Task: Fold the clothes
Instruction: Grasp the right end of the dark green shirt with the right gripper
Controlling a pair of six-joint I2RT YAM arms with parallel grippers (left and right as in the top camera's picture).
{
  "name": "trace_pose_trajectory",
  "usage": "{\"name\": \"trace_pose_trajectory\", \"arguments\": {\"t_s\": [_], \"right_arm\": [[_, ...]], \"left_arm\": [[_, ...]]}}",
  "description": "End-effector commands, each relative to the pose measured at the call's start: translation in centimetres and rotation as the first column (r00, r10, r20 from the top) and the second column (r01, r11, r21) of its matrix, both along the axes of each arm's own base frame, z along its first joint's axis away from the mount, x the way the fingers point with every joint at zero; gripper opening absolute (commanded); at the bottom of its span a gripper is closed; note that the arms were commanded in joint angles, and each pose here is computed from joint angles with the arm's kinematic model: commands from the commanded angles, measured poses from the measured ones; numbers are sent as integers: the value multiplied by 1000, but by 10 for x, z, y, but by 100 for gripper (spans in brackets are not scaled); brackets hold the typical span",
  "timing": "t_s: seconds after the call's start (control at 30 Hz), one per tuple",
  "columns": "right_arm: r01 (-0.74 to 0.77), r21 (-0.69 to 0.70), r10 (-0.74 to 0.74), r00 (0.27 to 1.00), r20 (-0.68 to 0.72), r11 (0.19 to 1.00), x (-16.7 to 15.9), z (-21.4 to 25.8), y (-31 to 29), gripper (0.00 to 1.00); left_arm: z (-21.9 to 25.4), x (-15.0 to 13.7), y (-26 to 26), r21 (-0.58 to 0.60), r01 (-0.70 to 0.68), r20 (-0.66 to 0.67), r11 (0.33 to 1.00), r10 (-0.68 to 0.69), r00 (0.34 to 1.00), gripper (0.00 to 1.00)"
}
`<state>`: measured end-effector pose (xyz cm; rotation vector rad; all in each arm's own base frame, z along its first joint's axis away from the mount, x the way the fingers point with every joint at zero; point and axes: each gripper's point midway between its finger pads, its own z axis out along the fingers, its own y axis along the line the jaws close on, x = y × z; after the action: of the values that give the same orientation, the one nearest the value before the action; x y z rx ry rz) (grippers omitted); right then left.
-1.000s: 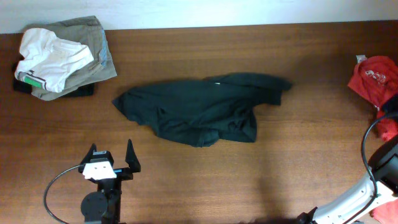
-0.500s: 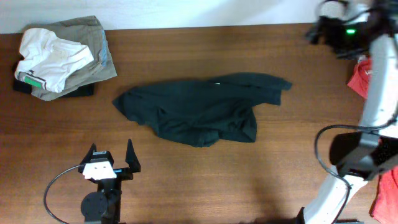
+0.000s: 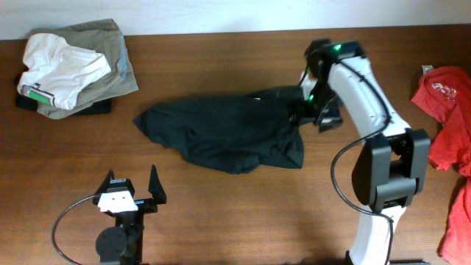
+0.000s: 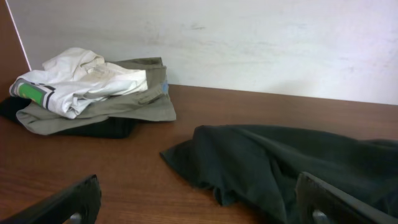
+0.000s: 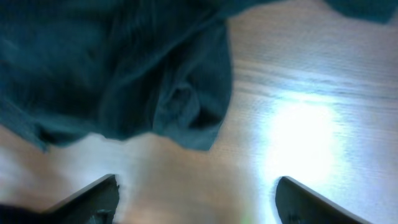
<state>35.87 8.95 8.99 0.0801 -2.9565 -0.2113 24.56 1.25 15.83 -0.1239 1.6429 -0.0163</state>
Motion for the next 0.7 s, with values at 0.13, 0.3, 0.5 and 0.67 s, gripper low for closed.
{"name": "trace_pose_trajectory", "arguments": {"t_s": [0.13, 0.3, 0.5, 0.67], "right_arm": [[-47, 6, 48, 996, -82, 999, -32, -49, 13, 61], [7, -2, -7, 998, -65, 1000, -33, -72, 13, 60], [56, 23, -56, 998, -15, 998, -24, -86, 21, 55], [87, 21, -87, 996, -2, 996, -19, -81, 22, 51]], "left_arm": [[-2, 0, 1, 16, -3, -3, 1000, 3, 1000, 99], [-2, 0, 1, 16, -3, -3, 1000, 3, 1000, 99], [-2, 0, 1, 16, -3, -3, 1000, 3, 1000, 99], [-2, 0, 1, 16, -3, -3, 1000, 3, 1000, 99]]}}
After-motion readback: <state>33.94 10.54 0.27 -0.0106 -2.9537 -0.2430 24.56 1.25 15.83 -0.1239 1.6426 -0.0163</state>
